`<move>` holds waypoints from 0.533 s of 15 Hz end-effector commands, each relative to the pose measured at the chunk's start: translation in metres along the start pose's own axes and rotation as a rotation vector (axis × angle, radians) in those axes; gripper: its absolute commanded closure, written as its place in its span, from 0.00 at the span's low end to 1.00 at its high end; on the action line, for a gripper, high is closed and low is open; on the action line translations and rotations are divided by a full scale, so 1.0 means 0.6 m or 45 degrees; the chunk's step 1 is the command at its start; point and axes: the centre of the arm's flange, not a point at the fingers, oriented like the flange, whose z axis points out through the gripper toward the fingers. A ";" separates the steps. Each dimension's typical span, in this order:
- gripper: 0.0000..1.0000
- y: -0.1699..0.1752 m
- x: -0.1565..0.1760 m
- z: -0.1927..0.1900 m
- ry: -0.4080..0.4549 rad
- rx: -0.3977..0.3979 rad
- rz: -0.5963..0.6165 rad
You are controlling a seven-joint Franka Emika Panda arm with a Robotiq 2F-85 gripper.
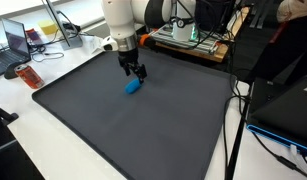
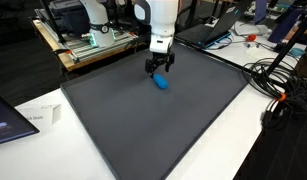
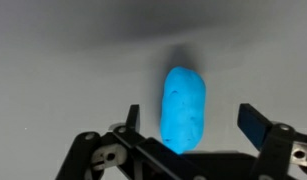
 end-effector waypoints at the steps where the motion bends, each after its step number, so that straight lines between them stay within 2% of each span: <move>1: 0.00 -0.001 0.025 0.018 -0.032 -0.019 -0.004; 5: 0.02 -0.002 0.030 0.034 -0.070 -0.023 -0.001; 8: 0.23 -0.003 0.033 0.045 -0.099 -0.025 -0.002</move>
